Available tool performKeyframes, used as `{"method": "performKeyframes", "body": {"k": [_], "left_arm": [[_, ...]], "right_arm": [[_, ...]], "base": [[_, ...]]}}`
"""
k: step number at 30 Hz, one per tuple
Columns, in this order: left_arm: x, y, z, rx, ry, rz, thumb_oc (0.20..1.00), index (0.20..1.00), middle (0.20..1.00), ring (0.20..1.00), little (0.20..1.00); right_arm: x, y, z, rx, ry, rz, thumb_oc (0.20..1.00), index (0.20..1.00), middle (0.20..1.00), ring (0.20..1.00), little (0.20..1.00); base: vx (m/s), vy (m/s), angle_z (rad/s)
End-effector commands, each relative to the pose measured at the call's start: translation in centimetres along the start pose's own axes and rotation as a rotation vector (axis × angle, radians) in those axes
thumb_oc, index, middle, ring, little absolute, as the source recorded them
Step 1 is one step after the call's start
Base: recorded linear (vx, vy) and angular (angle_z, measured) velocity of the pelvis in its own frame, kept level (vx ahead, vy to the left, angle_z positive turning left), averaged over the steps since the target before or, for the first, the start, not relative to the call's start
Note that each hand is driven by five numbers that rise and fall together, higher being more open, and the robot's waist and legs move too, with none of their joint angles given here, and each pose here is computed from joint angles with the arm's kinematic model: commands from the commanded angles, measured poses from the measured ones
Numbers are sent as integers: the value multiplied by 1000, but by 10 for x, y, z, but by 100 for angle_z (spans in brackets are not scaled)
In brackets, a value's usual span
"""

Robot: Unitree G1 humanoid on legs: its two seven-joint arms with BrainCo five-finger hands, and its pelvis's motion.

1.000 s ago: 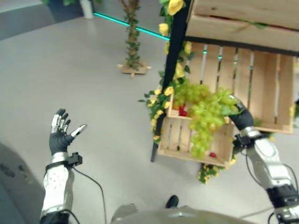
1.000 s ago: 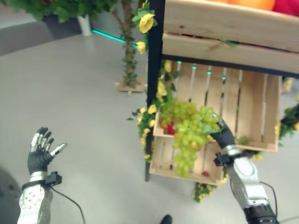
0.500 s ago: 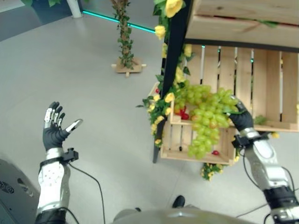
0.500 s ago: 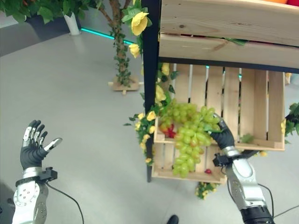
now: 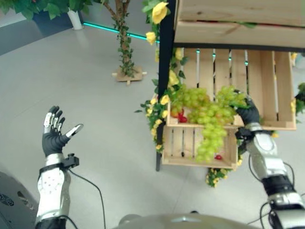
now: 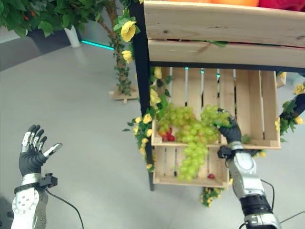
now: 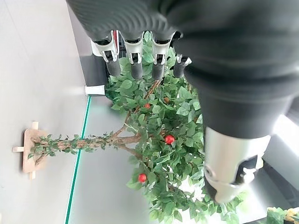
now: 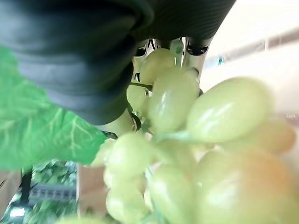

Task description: Pick up the fruits from the basket on one side to the basket on the other side

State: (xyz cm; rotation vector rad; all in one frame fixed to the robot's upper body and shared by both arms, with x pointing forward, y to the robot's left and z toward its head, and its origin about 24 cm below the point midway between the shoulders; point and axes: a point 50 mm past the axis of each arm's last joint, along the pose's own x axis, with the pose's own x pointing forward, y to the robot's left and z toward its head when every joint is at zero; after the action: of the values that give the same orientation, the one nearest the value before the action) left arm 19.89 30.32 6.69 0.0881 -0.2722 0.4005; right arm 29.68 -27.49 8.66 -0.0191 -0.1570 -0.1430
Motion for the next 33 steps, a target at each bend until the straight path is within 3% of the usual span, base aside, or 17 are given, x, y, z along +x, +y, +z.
{"method": "performKeyframes", "body": {"k": [1,23,33], "left_arm": [[11,-1,23,26,-125,-37,1000,1000,1000,1000,1000],[9,-11,10,15,-53,-89,1000,1000,1000,1000,1000],[10,-15,10,11,-51,-103,1000,1000,1000,1000,1000]], "right_arm": [[34,3,49,-14,-195,-39,200,200,200,200,200],[105,-6,144,-91,-306,-194,200,200,200,200,200],[116,-5,156,-117,-279,-225,200,200,200,200,200]], "base": [[39,-62,11],[7,-12,3],[1,-4,3]]}}
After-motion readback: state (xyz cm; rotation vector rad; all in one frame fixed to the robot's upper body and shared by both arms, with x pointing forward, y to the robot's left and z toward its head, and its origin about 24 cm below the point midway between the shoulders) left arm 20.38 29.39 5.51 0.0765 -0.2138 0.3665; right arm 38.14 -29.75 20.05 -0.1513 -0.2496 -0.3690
